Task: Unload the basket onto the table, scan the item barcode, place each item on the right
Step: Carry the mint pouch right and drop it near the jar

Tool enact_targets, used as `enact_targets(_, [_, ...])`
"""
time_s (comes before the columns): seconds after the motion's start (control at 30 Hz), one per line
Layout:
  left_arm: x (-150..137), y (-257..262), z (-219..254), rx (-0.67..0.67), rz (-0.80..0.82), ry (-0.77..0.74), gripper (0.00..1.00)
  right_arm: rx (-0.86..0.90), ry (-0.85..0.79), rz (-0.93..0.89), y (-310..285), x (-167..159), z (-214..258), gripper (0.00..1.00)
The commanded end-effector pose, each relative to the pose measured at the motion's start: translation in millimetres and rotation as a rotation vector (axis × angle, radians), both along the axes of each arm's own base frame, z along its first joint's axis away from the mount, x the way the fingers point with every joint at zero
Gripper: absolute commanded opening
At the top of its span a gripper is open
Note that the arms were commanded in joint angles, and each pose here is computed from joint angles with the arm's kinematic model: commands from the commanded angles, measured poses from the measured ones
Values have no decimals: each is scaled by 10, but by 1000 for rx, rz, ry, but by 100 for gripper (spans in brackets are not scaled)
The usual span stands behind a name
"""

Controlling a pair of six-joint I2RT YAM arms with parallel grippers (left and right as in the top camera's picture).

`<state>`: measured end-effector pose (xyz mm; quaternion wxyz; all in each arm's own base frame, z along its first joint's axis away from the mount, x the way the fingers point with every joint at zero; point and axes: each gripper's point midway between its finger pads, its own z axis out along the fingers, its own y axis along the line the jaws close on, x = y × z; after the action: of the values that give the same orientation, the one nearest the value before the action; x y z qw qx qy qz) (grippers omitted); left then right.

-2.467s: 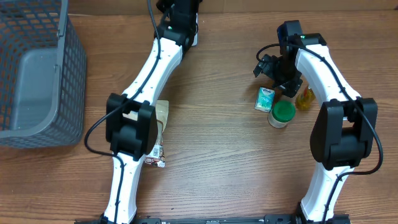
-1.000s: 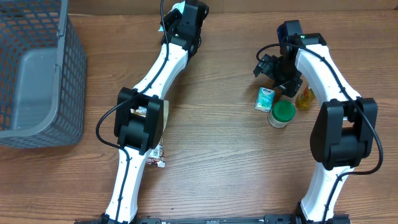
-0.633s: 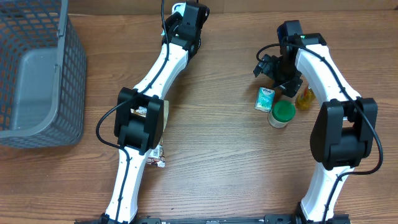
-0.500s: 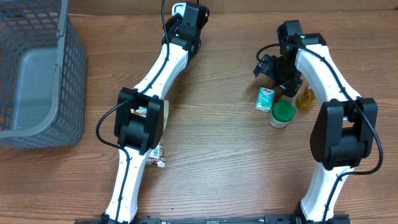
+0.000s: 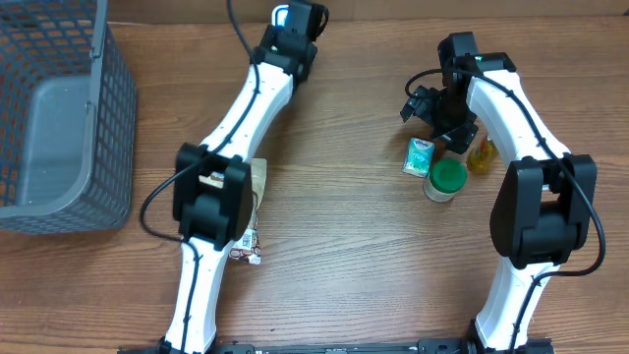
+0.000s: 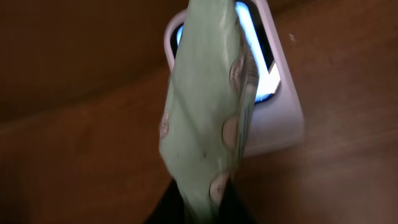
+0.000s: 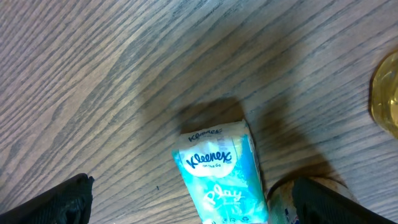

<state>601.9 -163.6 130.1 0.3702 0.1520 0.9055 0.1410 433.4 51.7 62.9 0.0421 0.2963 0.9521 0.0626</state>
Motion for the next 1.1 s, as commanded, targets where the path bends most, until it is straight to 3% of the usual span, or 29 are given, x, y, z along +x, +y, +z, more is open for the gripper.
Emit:
enact_targets(0.0, [-442, -267, 1024, -430, 37, -2, 4, 5, -52, 1, -7, 91, 170, 100])
enact_targets(0.2, [-1316, -403, 847, -597, 86, 383, 4, 5, -52, 1, -7, 91, 170, 100])
enact_targets(0.47, [-2046, -648, 12, -598, 246, 743, 4, 5, -52, 1, -7, 91, 170, 100])
enact_targets(0.7, [-2433, -1209, -513, -695, 175, 882, 4, 5, -52, 1, -7, 91, 170, 100])
enact_targets(1.07, [-2835, -1981, -910, -808, 125, 889, 11, 5, -52, 1, -7, 91, 170, 100])
